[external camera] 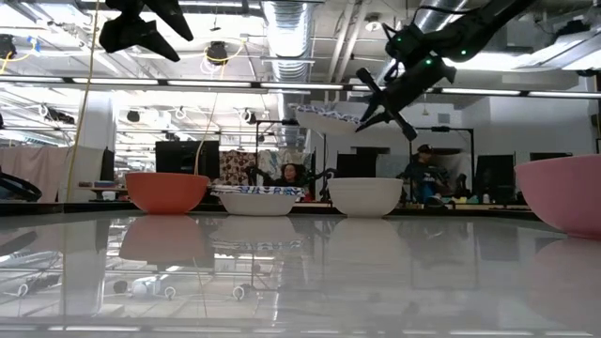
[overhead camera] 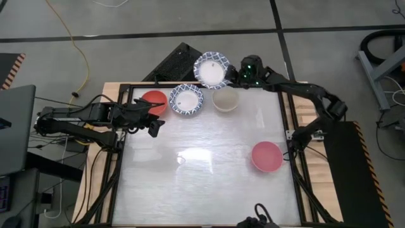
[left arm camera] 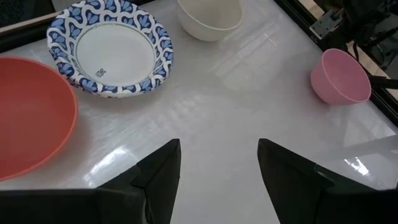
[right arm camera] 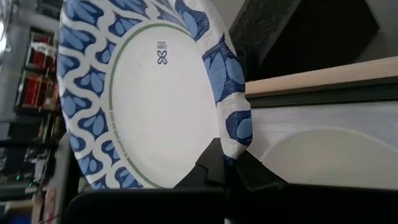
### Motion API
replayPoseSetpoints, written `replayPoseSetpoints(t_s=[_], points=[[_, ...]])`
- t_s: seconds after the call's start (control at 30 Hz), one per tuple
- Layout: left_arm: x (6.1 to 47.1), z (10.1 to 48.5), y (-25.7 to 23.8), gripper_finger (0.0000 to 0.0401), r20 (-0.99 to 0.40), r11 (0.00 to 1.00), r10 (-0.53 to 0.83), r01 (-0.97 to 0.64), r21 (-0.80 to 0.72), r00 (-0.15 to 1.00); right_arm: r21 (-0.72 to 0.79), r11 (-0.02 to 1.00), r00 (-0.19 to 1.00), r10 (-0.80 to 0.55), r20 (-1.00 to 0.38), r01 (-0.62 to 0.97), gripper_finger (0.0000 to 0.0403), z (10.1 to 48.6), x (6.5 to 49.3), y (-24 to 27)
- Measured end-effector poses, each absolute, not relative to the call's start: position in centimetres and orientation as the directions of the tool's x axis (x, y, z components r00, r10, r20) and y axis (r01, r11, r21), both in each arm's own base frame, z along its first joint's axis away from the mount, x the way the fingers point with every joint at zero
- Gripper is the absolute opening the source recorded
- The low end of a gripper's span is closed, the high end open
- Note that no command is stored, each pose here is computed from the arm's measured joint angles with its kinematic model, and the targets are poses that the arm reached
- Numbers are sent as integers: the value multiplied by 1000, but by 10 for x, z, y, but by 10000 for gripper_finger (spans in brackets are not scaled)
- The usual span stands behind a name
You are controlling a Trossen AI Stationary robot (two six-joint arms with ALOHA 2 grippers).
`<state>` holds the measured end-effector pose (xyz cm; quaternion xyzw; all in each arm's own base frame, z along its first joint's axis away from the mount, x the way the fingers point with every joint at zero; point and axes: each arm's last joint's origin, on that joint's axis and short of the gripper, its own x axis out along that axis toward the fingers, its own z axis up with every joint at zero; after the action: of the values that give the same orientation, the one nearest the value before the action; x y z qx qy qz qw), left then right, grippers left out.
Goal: Nest bowls inside each other
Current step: Stack the blue patterned bowl on top of the blue patterned bowl
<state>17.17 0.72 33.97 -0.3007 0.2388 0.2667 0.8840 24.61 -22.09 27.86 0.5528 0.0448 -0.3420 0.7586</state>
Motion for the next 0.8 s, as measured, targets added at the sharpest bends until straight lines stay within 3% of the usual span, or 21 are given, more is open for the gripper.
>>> replayPoseSetpoints(t_s=[0.8], points=[[172,340,7,203,-582,655,333,-626,-423,742,816,293,854,-328,-404,499,9,290,299,-233]])
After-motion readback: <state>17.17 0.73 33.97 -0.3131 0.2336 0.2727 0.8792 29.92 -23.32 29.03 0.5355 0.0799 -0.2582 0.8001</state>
